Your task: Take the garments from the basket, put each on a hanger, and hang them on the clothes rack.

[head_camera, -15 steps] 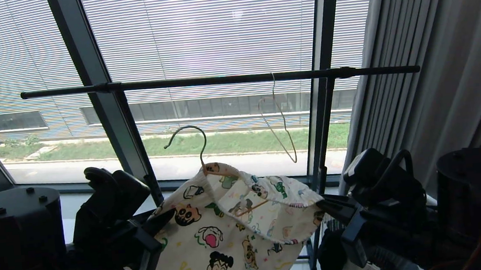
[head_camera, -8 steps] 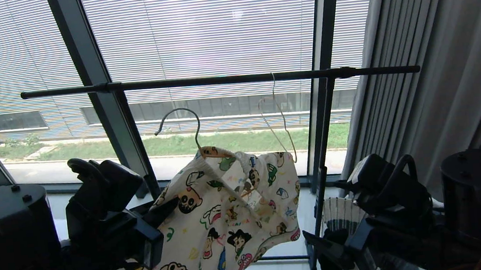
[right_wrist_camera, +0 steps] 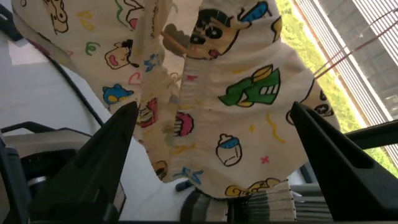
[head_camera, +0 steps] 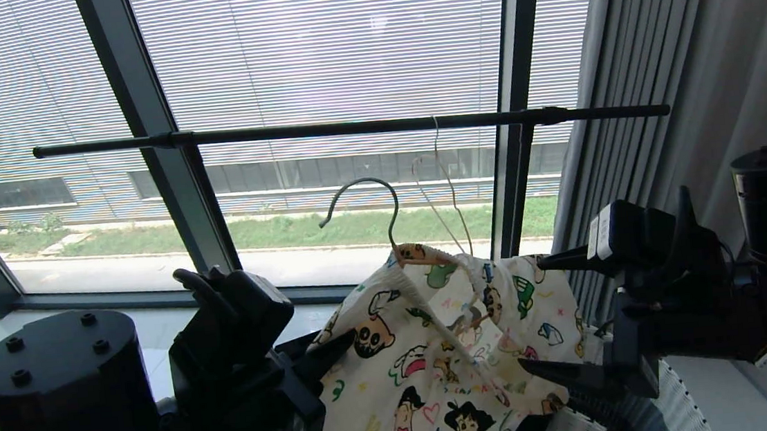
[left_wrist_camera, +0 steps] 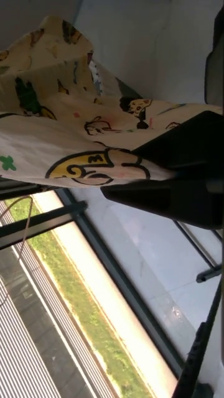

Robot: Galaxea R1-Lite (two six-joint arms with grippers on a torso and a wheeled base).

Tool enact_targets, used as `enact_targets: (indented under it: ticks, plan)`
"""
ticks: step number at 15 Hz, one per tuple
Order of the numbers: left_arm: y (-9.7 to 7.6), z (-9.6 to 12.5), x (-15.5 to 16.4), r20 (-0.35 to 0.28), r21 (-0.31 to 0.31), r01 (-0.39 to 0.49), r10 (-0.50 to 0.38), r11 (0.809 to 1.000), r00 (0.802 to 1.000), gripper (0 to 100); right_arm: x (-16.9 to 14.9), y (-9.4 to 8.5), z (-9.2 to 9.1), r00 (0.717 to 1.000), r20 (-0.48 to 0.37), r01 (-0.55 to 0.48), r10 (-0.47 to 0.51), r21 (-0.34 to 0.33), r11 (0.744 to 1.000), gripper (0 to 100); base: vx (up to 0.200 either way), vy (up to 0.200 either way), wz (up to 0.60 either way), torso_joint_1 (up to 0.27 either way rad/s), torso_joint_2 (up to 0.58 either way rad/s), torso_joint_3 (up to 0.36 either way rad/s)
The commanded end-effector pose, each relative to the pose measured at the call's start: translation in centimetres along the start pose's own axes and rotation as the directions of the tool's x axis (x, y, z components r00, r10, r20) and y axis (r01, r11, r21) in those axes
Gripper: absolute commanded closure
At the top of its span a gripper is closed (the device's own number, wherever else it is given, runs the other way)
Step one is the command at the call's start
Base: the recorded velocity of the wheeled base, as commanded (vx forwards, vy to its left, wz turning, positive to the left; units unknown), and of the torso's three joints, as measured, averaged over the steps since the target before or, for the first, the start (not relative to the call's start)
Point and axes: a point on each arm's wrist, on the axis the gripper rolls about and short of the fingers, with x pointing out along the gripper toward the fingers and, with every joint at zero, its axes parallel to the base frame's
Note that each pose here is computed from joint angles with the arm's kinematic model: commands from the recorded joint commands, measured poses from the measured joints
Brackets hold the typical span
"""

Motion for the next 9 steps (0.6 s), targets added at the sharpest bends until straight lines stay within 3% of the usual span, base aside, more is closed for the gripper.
enact_targets:
  ticks: [1,3,9]
  plan:
    - [-0.9,-0.7,0.8,-0.028,0.023,0.083,-0.082,0.996,0.996,100,-0.6,-0.9,1.5,1.000,0.027,0.004,-0.003,-0.023,1.000,0,0.000,0.000,0.00,0.000,0.00,0.000]
    - [-1.1,-0.8,0.7,-0.028,0.068,0.114,-0.112,0.991,0.993,100,-0.3,-0.8,1.4,0.999,0.009,-0.039,0.039,-0.052,0.998,0,0.000,0.000,0.00,0.000,0.00,0.000]
    - [-2.3,-0.3,0.5,-0.007,0.089,0.164,-0.164,0.982,0.986,100,3.2,-0.3,0.9,0.984,-0.078,-0.164,0.158,-0.067,0.984,0,0.000,0.000,0.00,0.000,0.00,0.000]
